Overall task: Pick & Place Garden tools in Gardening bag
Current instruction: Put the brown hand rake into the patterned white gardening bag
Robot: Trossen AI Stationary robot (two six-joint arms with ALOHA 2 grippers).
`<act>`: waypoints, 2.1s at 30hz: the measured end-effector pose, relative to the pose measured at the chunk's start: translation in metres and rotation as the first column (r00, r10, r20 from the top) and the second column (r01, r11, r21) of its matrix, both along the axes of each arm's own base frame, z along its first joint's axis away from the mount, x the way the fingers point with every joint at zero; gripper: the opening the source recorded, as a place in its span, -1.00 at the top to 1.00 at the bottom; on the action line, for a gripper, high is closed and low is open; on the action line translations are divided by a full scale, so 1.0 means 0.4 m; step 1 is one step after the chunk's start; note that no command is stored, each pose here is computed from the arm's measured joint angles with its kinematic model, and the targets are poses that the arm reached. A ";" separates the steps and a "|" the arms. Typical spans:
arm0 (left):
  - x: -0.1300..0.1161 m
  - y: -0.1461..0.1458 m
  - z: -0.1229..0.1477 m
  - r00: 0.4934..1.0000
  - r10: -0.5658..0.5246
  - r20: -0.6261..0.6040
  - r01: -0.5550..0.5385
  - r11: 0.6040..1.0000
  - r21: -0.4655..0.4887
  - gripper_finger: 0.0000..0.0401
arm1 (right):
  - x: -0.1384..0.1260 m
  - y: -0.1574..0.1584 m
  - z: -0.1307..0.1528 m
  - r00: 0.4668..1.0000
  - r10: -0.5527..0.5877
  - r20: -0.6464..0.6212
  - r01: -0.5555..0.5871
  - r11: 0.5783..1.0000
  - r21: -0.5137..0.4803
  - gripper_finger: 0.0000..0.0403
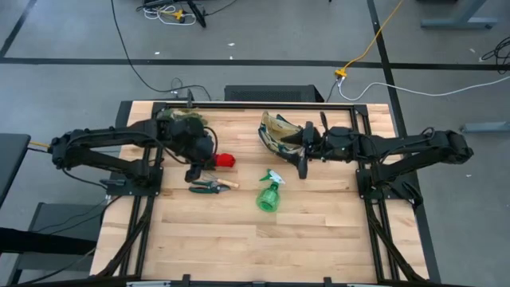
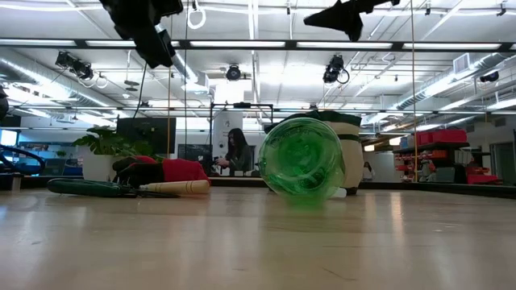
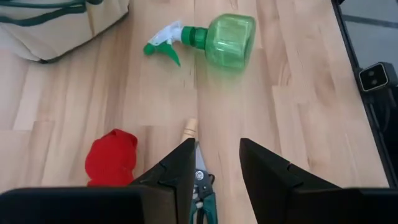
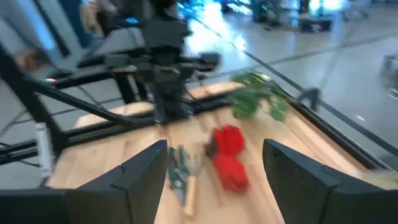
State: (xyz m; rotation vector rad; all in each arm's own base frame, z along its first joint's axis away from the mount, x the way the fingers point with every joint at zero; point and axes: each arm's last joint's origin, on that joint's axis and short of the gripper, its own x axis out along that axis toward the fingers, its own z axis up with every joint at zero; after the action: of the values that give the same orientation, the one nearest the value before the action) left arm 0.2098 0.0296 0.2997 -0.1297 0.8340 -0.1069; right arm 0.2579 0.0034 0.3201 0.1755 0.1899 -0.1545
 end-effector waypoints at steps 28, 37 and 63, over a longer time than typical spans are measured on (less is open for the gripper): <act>0.035 -0.164 -0.052 0.990 -0.033 -0.140 0.056 0.986 0.160 0.35 | 0.073 0.020 -0.050 0.999 0.033 0.002 -0.033 0.999 -0.036 -0.31; 0.106 -0.181 -0.144 0.962 -0.018 -0.274 0.079 0.974 0.213 0.35 | 0.074 0.020 -0.047 0.999 0.036 0.012 -0.035 0.998 -0.056 -0.31; 0.224 -0.142 -0.309 0.925 0.017 -0.379 0.115 0.940 0.322 0.35 | 0.074 0.020 -0.047 0.999 0.041 0.009 -0.040 0.997 -0.071 -0.31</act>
State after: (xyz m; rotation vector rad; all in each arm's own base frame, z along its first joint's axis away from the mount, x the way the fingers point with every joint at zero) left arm 0.2993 -0.0272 0.1763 0.2050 1.2296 0.0181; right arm 0.2873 0.0114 0.3015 0.1016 0.1768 -0.1199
